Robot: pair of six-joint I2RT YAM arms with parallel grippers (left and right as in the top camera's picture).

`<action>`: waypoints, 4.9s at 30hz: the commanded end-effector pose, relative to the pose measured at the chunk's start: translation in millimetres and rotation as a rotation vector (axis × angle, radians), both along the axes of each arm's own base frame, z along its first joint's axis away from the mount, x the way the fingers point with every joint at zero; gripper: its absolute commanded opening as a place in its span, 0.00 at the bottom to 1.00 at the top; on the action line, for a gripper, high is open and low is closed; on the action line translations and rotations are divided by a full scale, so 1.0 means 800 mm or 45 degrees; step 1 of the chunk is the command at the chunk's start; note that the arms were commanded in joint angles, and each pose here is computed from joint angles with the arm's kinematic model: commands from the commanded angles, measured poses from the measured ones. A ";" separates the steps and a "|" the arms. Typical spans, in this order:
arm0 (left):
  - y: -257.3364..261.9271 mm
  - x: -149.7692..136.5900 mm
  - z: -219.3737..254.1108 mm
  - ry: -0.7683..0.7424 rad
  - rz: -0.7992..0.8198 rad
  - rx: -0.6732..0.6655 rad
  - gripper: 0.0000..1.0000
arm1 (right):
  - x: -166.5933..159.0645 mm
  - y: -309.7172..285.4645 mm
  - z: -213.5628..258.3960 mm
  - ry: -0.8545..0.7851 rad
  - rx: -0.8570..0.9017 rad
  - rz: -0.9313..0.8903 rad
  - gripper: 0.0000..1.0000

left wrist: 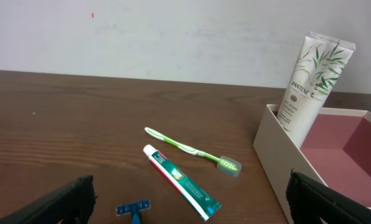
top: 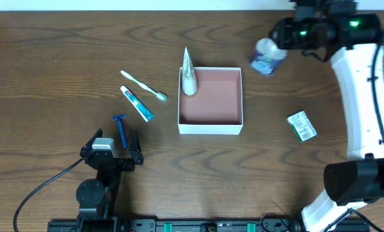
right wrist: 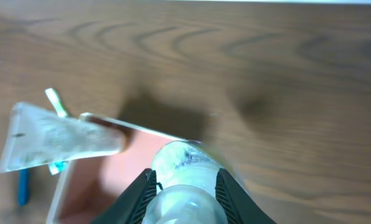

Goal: Pack container
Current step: 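Carry the soap bottle into the box beside the tube and release, then move right gripper to the soap bar package and grasp it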

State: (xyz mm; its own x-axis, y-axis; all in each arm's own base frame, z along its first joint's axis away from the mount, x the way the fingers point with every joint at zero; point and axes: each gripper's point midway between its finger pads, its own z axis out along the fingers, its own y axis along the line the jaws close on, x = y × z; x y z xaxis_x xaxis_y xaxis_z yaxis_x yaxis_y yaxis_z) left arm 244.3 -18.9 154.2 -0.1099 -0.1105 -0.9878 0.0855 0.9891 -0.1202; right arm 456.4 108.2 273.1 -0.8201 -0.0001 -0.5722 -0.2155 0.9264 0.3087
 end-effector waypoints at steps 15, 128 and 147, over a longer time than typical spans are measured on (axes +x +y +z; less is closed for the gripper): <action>-0.003 -0.001 -0.020 0.063 -0.024 0.015 0.98 | -0.042 0.140 0.024 -0.120 -0.059 0.241 0.12; -0.003 -0.001 -0.020 0.063 -0.025 0.015 0.98 | 0.021 0.214 -0.145 -0.068 -0.311 0.477 0.47; -0.003 -0.001 -0.020 0.063 -0.024 0.015 0.98 | -0.047 0.070 0.043 -0.124 -0.176 0.094 0.65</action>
